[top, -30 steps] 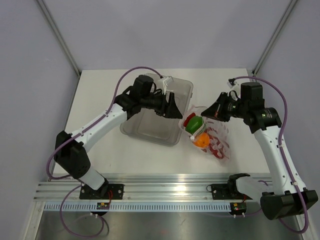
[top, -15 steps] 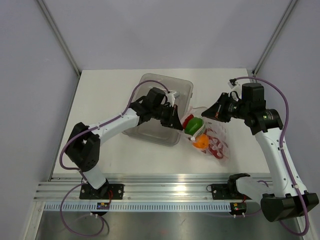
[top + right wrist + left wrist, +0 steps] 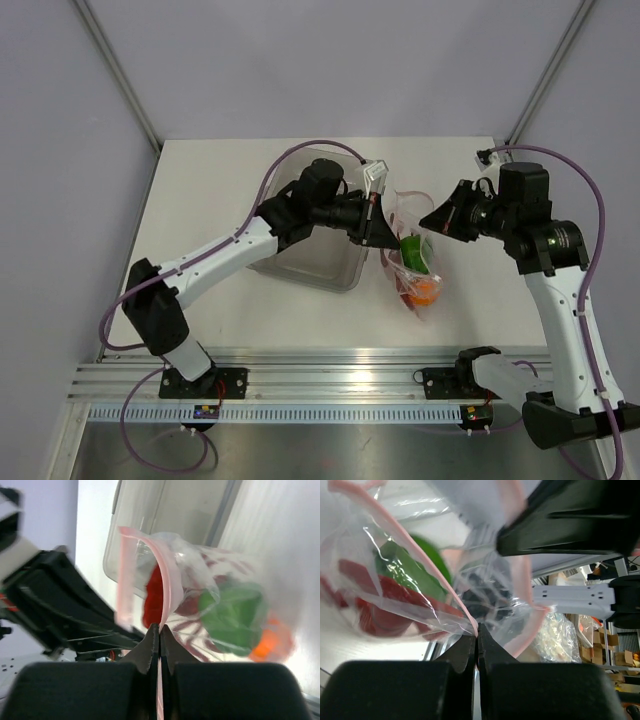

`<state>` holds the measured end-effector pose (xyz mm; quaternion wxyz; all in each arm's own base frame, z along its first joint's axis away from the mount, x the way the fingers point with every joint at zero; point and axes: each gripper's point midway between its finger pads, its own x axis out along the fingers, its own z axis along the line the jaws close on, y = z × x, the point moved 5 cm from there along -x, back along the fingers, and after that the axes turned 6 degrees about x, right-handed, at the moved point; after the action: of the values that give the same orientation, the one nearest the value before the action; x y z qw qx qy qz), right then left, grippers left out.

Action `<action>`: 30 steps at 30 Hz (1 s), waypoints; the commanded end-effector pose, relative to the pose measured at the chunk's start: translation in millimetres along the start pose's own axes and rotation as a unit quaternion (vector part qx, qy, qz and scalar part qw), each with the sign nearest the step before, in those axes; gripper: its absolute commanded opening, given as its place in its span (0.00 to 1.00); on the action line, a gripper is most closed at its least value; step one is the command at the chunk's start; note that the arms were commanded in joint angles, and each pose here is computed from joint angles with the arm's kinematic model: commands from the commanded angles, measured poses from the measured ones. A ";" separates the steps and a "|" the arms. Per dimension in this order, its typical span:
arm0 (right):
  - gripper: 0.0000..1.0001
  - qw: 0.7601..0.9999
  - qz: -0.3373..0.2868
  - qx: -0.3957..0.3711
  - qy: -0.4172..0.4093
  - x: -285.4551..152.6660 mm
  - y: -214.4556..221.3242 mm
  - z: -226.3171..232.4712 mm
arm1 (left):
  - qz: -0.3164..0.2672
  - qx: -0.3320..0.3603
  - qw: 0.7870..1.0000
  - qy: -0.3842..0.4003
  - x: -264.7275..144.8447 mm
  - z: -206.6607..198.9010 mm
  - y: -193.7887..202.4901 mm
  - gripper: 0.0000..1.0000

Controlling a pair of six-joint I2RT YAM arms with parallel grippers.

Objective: Place the food in the zip-top bag and seal the zipper
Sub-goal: Adjust the zipper food storage bag at the center of the board.

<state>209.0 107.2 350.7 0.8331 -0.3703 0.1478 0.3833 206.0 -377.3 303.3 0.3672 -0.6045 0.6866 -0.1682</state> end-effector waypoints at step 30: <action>0.08 0.998 0.004 -0.063 -0.006 -8.3 0.1 2.9 | -0.015 0.063 0.996 0.067 -1.2 -31.6 -38.3 0.00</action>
<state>199.3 99.2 337.1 0.8024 -0.4111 0.1678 0.3987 213.0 -391.3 314.5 0.3585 -0.5852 0.7016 -0.1917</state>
